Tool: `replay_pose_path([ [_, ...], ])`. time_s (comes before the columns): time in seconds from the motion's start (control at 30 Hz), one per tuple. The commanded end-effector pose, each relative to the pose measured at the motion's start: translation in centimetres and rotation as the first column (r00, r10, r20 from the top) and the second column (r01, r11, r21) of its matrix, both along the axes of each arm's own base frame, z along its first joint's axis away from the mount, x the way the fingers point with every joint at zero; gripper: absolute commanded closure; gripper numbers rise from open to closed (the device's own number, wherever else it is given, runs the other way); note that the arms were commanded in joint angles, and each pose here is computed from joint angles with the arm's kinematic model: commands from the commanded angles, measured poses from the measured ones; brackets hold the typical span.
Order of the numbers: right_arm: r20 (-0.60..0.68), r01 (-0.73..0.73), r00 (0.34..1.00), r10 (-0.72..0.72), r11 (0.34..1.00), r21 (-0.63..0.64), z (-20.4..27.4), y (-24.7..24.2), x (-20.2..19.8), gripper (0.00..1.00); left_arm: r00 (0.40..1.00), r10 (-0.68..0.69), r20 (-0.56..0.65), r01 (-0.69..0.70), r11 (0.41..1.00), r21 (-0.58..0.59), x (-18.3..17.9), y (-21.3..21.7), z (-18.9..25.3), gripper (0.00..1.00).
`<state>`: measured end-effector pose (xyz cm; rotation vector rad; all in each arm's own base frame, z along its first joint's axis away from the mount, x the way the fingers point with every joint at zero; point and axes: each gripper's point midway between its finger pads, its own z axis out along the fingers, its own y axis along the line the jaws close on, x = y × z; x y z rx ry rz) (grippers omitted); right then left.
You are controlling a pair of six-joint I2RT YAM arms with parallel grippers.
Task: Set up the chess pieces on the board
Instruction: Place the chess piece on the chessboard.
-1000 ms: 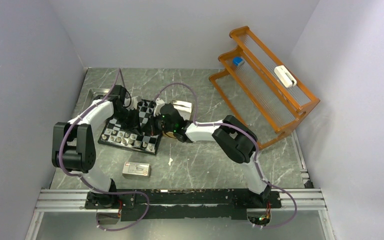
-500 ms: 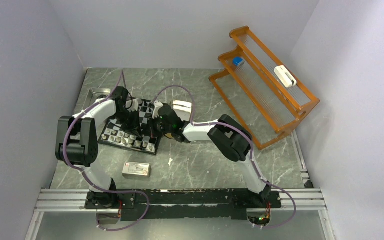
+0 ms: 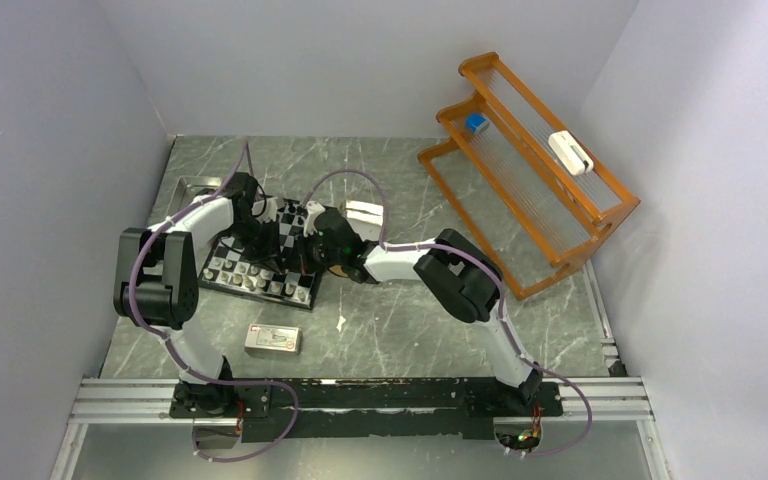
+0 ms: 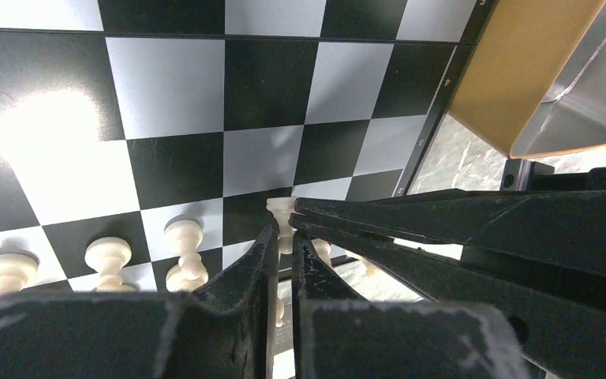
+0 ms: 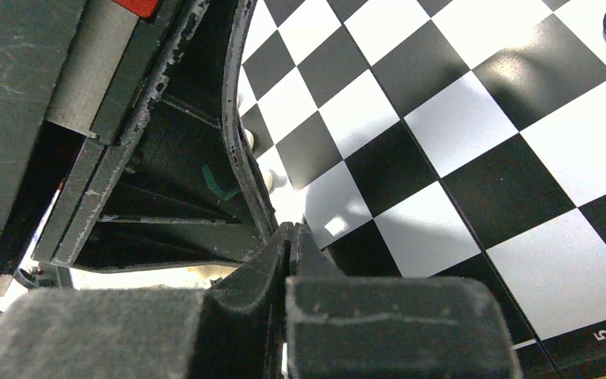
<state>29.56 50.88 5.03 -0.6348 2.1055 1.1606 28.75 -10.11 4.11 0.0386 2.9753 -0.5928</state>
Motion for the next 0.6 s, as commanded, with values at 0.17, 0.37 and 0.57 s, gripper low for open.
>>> replay_pose_path([
  [0.17,-0.025,-0.029,0.999,0.029,0.999,-0.029,-1.53,0.18,-1.06,1.00,0.998,-0.007,0.063,0.007,1.000,0.001,2.05,-0.45,0.56,0.88],
  [0.37,-0.032,-0.030,0.999,0.029,0.999,-0.037,-1.76,0.16,-1.10,1.00,0.998,-0.006,0.064,0.006,1.000,-0.006,2.43,-0.68,0.54,0.87],
  [0.57,-0.031,-0.035,0.999,0.034,0.999,-0.035,-1.68,0.27,-1.04,1.00,0.998,-0.026,0.061,0.026,1.000,-0.004,2.32,-1.31,0.20,0.82],
])
